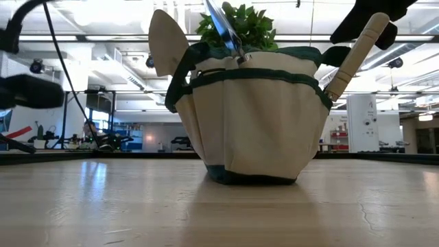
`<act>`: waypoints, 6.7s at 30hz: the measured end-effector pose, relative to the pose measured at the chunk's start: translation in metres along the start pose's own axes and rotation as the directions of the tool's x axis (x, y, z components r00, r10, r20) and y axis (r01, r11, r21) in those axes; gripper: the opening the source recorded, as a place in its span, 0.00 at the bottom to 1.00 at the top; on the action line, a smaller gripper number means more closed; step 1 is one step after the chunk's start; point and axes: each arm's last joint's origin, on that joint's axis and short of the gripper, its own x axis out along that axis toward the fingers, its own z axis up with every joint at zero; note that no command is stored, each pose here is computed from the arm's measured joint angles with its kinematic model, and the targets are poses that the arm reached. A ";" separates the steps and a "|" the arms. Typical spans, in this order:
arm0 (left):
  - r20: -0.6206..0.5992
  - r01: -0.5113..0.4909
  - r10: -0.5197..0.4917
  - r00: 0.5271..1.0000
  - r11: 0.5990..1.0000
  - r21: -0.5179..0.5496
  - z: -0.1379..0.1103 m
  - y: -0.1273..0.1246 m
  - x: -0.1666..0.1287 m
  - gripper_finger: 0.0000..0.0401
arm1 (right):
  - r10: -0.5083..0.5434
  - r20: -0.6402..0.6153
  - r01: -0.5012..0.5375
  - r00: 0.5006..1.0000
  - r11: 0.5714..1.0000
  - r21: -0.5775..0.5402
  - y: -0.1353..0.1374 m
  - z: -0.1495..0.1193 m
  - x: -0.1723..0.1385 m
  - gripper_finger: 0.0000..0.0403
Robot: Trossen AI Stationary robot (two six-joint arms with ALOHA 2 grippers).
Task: Pick & Place Garden tools in Gardening bag
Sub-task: Put the brown hand rake into the green gardening bag
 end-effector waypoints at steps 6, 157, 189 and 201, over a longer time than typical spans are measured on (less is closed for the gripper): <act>-0.054 -0.019 0.022 0.998 0.998 0.059 0.003 0.001 0.015 0.50 | 0.000 0.001 0.000 1.000 1.000 -0.005 0.000 0.000 0.000 0.02; 0.619 -0.368 0.198 0.760 0.916 0.159 0.068 0.205 -0.112 0.17 | -0.040 0.071 0.042 0.997 0.998 -0.037 0.000 0.003 0.001 0.02; 0.368 -0.605 0.514 0.775 0.770 0.200 0.079 0.201 -0.096 0.17 | -0.054 0.081 0.058 0.995 0.997 -0.044 0.000 0.002 0.001 0.02; 0.348 -0.608 0.546 0.762 0.789 0.093 0.078 0.202 -0.098 0.17 | -0.053 0.081 0.056 0.995 0.997 -0.043 0.000 0.002 0.001 0.02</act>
